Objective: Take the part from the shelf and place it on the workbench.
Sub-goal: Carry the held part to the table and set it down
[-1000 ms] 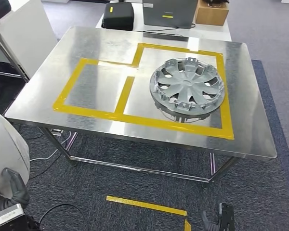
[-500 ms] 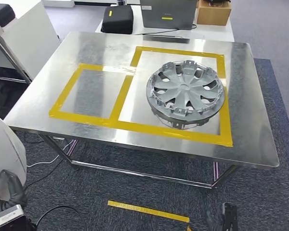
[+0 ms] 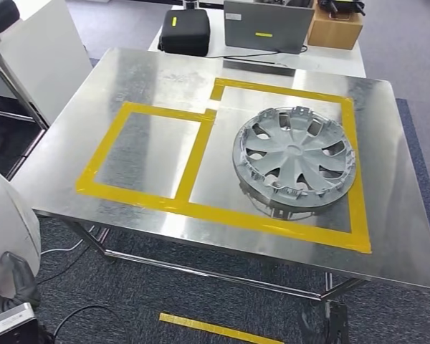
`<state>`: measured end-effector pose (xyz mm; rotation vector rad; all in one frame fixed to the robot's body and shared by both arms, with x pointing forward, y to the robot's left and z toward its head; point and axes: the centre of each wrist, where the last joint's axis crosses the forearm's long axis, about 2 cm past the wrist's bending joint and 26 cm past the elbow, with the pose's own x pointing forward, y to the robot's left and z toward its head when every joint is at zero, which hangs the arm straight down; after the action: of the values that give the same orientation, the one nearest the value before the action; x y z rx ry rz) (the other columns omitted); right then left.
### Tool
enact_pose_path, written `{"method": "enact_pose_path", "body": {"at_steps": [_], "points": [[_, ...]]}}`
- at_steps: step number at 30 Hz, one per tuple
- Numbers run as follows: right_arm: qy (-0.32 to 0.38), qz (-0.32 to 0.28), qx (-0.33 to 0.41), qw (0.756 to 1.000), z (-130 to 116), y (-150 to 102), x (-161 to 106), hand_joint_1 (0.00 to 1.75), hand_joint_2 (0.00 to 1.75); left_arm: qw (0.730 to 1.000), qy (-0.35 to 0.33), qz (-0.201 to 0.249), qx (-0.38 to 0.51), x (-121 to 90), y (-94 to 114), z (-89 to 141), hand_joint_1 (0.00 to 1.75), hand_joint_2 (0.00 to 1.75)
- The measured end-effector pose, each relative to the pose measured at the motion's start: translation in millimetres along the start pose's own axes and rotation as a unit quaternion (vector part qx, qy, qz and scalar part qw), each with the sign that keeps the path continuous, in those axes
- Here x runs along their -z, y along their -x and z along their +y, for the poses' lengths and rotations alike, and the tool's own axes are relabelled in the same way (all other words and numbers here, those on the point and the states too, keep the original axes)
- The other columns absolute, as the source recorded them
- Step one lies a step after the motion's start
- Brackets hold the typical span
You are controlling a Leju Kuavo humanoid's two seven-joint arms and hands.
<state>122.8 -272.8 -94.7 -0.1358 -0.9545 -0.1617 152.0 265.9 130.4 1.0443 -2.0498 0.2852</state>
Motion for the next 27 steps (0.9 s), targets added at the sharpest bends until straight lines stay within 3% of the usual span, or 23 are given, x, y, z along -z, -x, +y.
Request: {"method": "enact_pose_path", "body": {"at_steps": [13, 27], "points": [[-0.012, 0.001, 0.018, 1.0, 0.3, 0.4, -0.3, 0.0, 1.75, 0.998, 0.055, -0.009, 0.001, 2.2, -2.5, -7.0, 1.75, 1.75], [-0.026, 0.002, 0.01, 1.0, 2.2, -3.6, 2.9, 0.0, 1.75, 0.99, 0.14, 0.0, 0.013, 13.9, 20.0, -12.0, 1.75, 1.75]]}}
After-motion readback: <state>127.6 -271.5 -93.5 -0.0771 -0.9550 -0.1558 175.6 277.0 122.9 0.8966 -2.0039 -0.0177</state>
